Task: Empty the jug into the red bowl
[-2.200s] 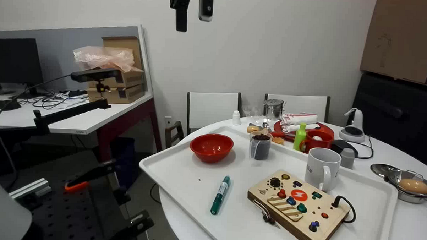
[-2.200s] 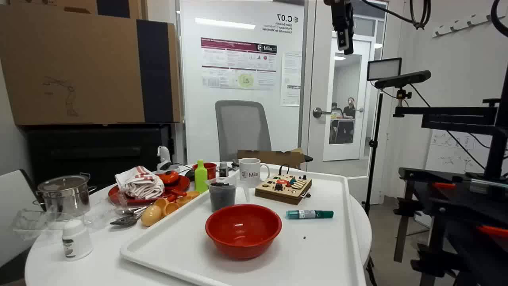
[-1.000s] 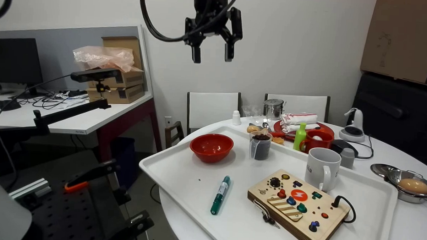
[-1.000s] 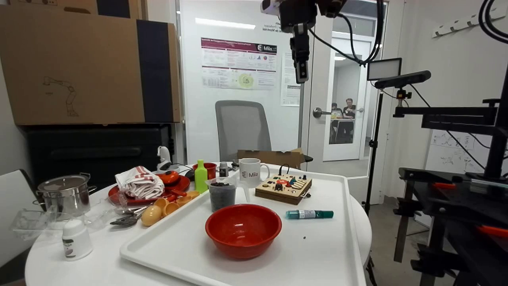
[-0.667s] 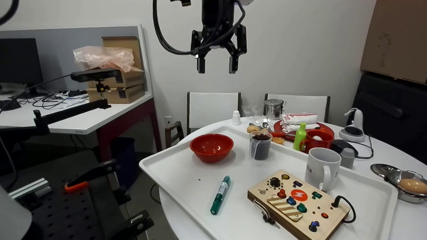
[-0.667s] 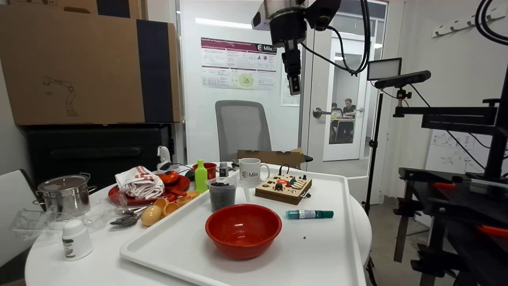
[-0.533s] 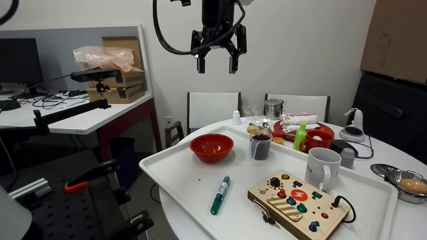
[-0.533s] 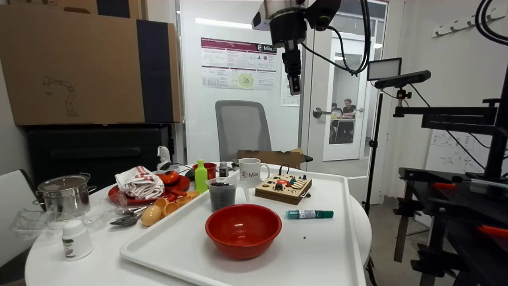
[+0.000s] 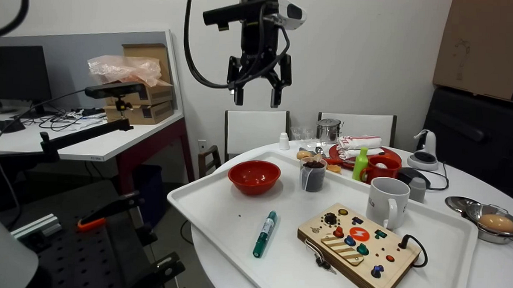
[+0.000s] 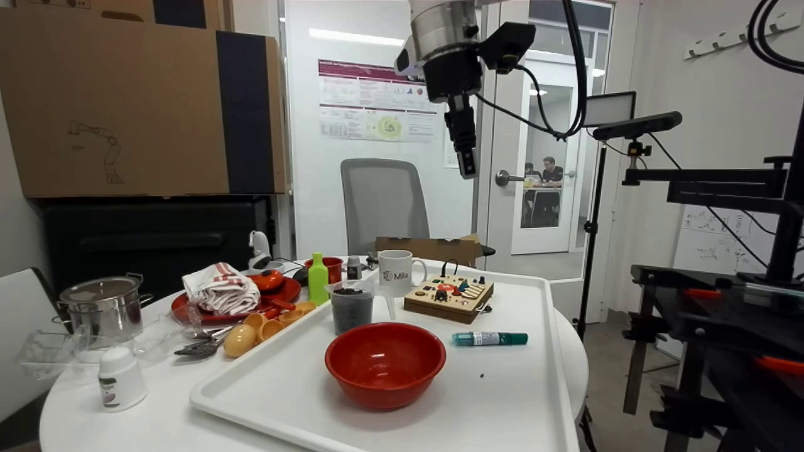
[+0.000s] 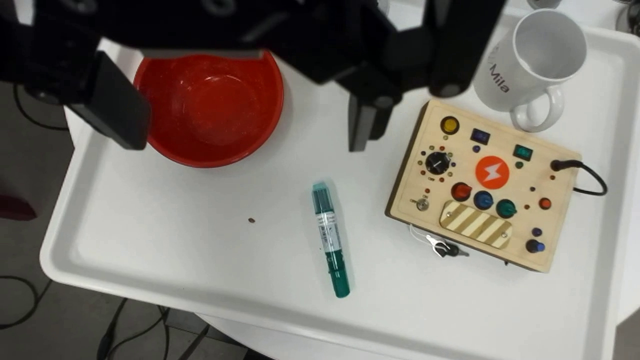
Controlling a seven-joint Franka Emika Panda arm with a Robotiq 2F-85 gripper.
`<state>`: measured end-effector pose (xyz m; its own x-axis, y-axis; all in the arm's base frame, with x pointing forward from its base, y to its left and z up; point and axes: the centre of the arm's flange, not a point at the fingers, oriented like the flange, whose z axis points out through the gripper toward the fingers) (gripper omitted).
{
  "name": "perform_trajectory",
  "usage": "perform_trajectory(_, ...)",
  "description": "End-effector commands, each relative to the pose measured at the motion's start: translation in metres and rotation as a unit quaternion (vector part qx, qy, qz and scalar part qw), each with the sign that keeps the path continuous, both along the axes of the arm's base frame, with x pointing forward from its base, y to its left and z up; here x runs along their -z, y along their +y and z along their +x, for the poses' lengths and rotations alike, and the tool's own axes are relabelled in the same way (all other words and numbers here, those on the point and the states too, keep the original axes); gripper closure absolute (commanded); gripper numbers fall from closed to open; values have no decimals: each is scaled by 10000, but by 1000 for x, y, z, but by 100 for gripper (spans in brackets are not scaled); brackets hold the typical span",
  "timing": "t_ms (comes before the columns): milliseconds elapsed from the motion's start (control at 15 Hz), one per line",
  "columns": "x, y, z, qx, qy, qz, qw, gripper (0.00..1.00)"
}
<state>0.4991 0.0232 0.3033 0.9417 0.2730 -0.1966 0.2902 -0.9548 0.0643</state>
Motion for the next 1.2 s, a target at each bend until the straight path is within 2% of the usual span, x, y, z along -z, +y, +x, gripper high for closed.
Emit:
perform_trajectory(0,38,12,24,-194,-170,183,9995,0)
perform_trajectory(267,72,12,46,-227,-345,256,9988,0)
perform_trajectory(533,99,7,66,-196,-226,183,9994,0)
perform_trajectory(600,87,10,45,-157,-249,193,9994,0)
perform_trajectory(1133,99,11,49,-236,-243,220,9992,0)
